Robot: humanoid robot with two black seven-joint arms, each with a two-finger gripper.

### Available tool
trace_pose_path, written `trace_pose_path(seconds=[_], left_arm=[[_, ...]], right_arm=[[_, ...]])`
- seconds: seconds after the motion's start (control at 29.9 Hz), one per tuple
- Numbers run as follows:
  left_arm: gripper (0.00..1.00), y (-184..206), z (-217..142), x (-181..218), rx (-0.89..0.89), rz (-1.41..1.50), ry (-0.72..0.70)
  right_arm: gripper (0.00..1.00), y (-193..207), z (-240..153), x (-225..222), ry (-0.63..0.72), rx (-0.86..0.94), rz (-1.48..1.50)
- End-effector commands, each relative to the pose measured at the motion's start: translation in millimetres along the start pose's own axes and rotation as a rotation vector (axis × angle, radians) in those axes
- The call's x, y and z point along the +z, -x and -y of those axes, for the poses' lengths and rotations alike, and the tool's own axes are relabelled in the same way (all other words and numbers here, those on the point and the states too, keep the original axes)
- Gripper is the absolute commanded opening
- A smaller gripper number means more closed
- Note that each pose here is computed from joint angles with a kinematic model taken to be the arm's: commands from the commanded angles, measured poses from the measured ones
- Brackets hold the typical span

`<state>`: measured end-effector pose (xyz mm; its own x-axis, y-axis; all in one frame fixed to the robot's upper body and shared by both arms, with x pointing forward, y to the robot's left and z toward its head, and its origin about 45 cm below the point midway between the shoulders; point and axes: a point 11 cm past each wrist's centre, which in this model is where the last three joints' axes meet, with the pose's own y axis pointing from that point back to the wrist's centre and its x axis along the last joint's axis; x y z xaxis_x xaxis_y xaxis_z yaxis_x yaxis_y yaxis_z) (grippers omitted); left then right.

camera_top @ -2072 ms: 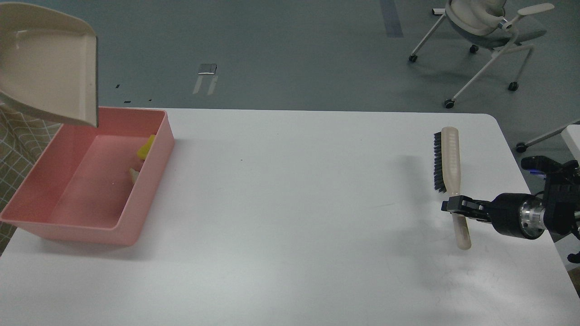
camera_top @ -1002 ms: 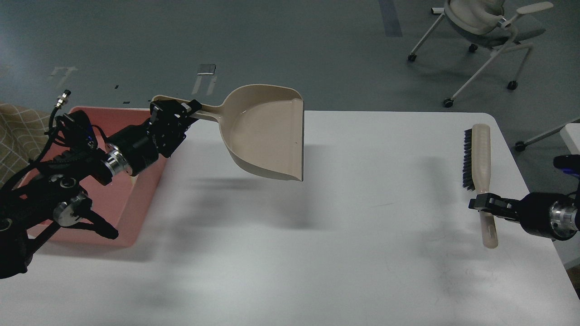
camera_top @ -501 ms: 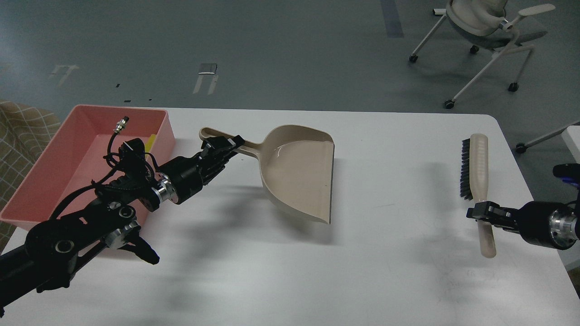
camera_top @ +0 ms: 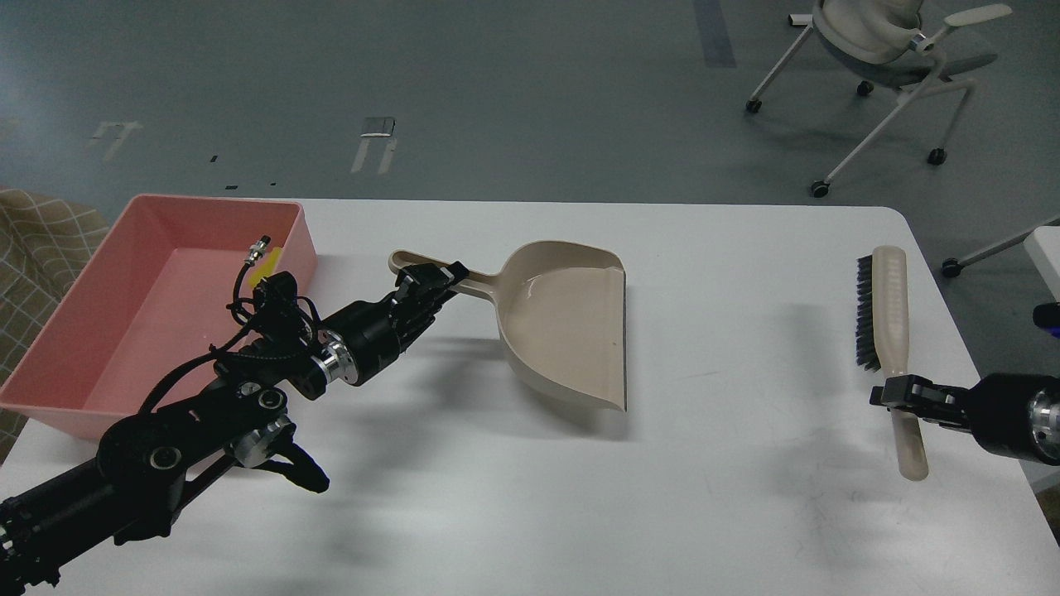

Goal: Sweep and dump garbage into bin
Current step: 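Lower the empty dustpan back onto the table with the left gripper, then set the brush down on the table and open the right gripper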

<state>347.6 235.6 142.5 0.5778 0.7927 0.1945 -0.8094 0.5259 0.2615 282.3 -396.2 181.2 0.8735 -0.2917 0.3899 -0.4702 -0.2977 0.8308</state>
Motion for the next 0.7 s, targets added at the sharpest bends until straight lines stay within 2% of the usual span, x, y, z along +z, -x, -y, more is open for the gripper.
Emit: trace_pose_path(seconds=[0.0,0.3,0.5,0.67], left_arm=[[0.23,-2,-2,-4,0.022,0.002,-0.006],[0.23,5,-12,-21,0.038,-0.019,-0.040],[0.23,0,-13,-20,0.044,-0.011,-0.041],[0.23,0,-14,-22,0.046,-0.010,-0.043]], right_arm=[[0.00,11,2,3,0.004,-0.025,0.005],[0.00,8,7,1,0.041,-0.014,-0.098],[0.00,-3,13,-17,0.004,0.012,-0.129],[0.00,9,15,-10,0.027,-0.026,-0.136]])
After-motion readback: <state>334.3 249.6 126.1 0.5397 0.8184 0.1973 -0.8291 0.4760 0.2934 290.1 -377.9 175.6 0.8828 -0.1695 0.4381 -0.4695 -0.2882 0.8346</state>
